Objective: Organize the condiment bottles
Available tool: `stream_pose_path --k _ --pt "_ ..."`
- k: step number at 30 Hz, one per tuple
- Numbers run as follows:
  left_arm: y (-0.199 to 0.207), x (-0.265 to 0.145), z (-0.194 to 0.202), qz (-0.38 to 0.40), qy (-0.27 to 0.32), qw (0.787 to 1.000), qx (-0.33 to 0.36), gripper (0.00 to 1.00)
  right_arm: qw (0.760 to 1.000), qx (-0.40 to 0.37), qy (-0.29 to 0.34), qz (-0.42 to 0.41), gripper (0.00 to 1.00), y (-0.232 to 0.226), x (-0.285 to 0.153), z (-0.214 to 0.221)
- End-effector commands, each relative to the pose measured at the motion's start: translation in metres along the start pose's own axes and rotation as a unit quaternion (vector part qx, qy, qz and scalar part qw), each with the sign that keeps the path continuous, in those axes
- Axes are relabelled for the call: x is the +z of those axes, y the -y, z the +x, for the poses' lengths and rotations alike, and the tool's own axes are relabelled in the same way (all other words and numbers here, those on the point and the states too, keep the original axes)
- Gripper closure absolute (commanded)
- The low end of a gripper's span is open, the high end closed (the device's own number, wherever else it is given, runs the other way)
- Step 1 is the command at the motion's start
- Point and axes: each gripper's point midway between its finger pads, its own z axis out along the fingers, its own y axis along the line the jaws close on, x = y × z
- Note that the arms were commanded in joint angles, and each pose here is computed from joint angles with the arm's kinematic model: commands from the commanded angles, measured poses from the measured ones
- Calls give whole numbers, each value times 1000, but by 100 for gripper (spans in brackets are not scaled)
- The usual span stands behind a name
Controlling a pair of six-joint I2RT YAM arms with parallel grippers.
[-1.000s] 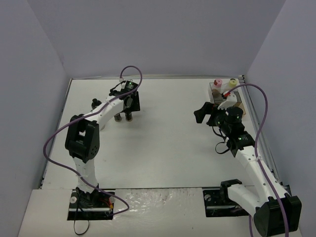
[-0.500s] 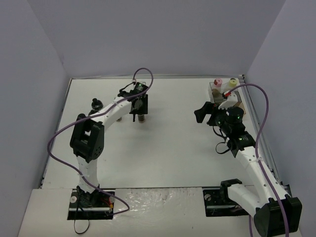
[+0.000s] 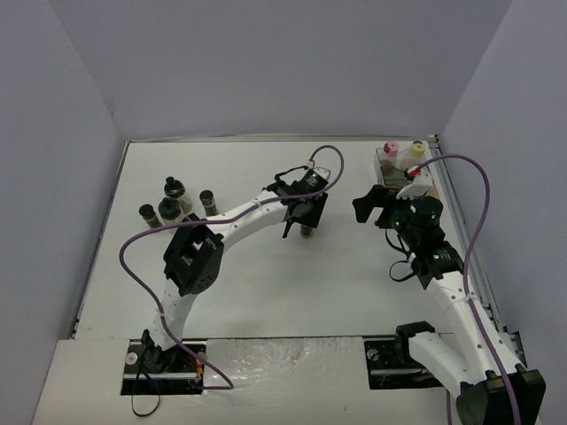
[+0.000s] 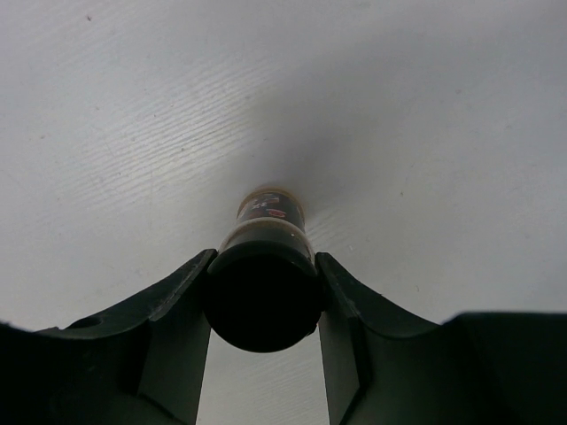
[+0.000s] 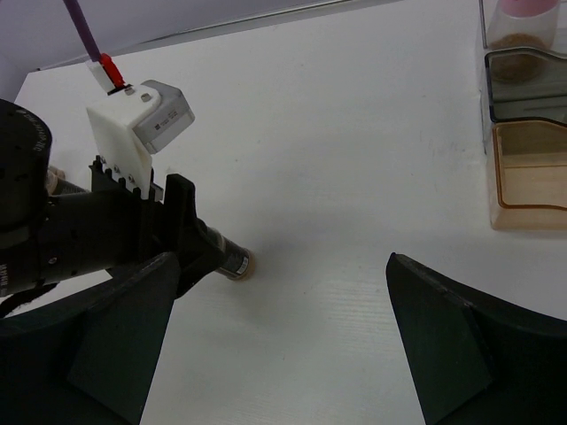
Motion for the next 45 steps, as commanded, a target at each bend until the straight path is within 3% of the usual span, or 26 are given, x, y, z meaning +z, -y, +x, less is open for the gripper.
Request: stream_pose_path --k 1,8,13,17,26,32,39,45 --pt "-5 -15 -26 -3 32 999 -5 64 1000 -8 29 0 1 -1 -3 -12" --pt "-6 -20 -30 -4 42 999 -18 44 1000 -15 26 5 1 0 -7 -11" --pt "-5 -56 -45 8 76 996 -37 16 1000 -23 17 -11 0 -6 -9 -10" --pt "-19 -108 -63 3 132 989 -62 9 1000 -26 9 -15 1 -8 -5 -9" --pt "-89 -202 -38 -22 198 975 -97 5 994 -92 -40 -52 3 -45 35 13" --pt "-149 -236 20 -53 184 976 -108 3 974 -175 -113 -88 3 -83 72 59" --pt "-188 -250 45 -97 199 969 -109 3 957 -215 -163 -104 6 -96 98 94" --pt "-191 -237 38 -57 201 967 -144 3 951 -232 -180 -95 14 -93 123 108"
